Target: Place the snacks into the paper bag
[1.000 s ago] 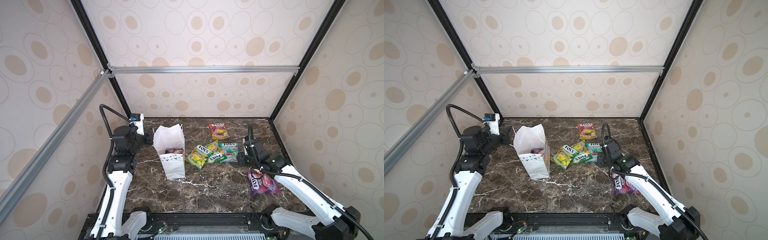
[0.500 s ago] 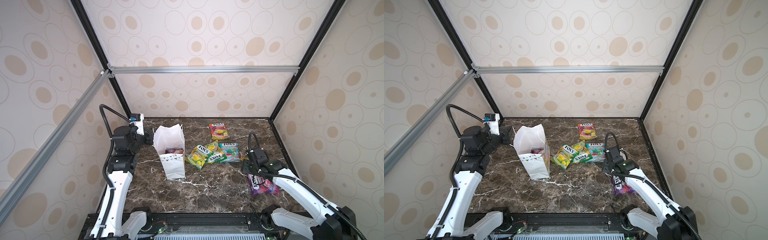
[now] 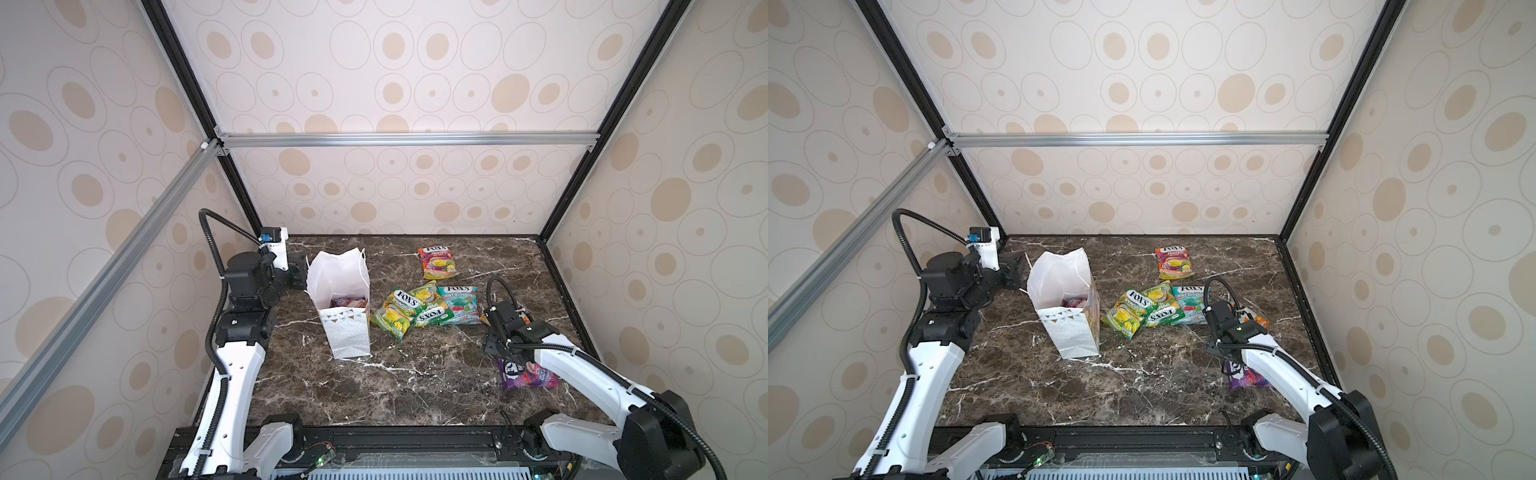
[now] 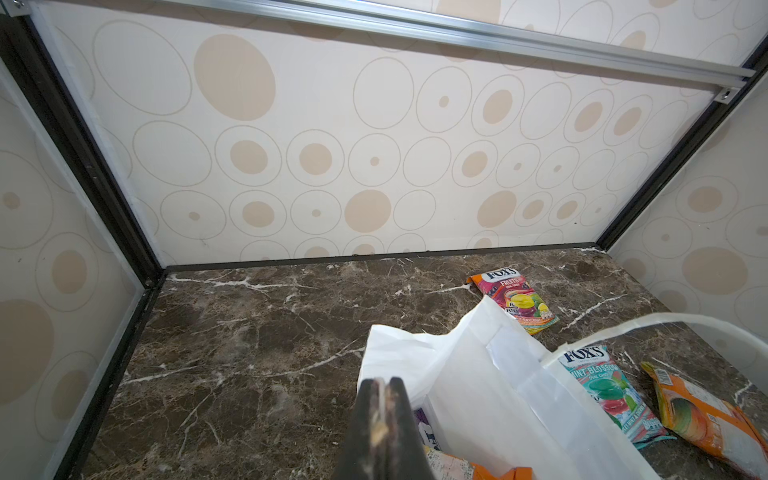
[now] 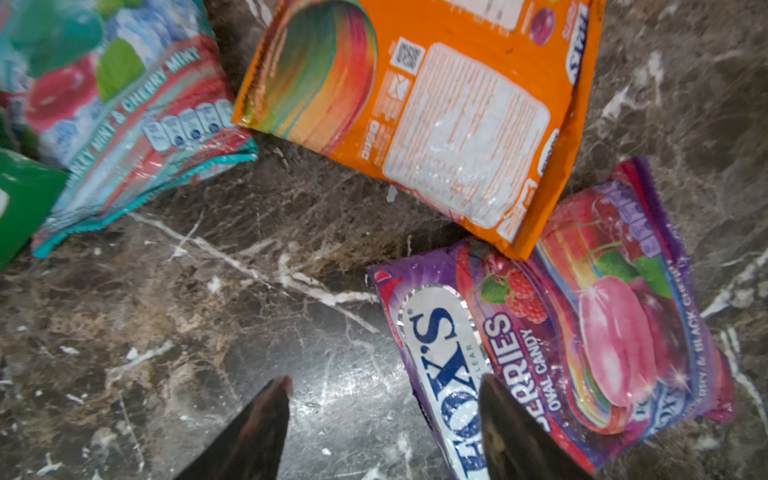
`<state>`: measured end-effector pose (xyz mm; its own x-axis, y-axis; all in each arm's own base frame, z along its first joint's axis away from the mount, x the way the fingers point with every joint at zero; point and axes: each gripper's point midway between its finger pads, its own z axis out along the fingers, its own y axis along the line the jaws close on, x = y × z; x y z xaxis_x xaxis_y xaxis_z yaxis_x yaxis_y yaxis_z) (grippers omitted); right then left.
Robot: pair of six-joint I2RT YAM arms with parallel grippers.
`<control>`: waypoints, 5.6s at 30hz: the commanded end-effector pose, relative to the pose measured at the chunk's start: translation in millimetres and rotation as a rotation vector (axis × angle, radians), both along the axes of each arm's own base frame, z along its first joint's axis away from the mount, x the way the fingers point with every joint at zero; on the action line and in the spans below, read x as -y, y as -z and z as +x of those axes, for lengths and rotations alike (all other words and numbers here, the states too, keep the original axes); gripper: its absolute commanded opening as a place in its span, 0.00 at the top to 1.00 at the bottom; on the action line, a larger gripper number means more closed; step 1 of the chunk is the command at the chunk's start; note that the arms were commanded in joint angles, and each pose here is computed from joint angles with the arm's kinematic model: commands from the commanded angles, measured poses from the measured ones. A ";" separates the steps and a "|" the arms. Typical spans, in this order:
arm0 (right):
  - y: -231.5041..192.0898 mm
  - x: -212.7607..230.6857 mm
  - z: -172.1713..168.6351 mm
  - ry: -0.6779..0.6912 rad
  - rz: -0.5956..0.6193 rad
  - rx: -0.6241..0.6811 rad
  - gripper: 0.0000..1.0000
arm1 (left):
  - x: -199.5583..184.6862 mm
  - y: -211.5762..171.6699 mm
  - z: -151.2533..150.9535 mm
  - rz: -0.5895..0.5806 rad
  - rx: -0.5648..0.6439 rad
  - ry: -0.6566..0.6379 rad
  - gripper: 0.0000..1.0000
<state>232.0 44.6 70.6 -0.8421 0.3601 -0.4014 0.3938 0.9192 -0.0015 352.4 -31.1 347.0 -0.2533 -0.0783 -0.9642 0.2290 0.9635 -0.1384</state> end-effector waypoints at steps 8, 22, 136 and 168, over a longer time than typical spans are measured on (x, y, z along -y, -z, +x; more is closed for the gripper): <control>22.8 18.3 -4.9 0.141 0.053 0.010 0.23 | -0.9 -8.6 0.4 -0.006 0.031 0.001 1.00; 46.4 -23.6 -2.3 0.094 0.328 -0.066 0.26 | -0.7 -8.6 -0.1 -0.004 0.029 0.004 1.00; -3.1 -63.1 29.3 -0.422 0.096 -0.220 1.00 | -1.4 -12.9 -1.8 0.006 0.037 0.001 1.00; -102.4 -101.3 21.9 -0.616 0.324 0.139 1.00 | -1.9 -15.4 -4.5 0.008 0.046 -0.004 1.00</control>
<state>255.1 136.8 162.2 -0.8968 -0.0206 -0.4420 -0.1655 0.9420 0.2919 351.5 -31.1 347.9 -0.2507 -0.0781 -0.9649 0.2290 0.9637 -0.1375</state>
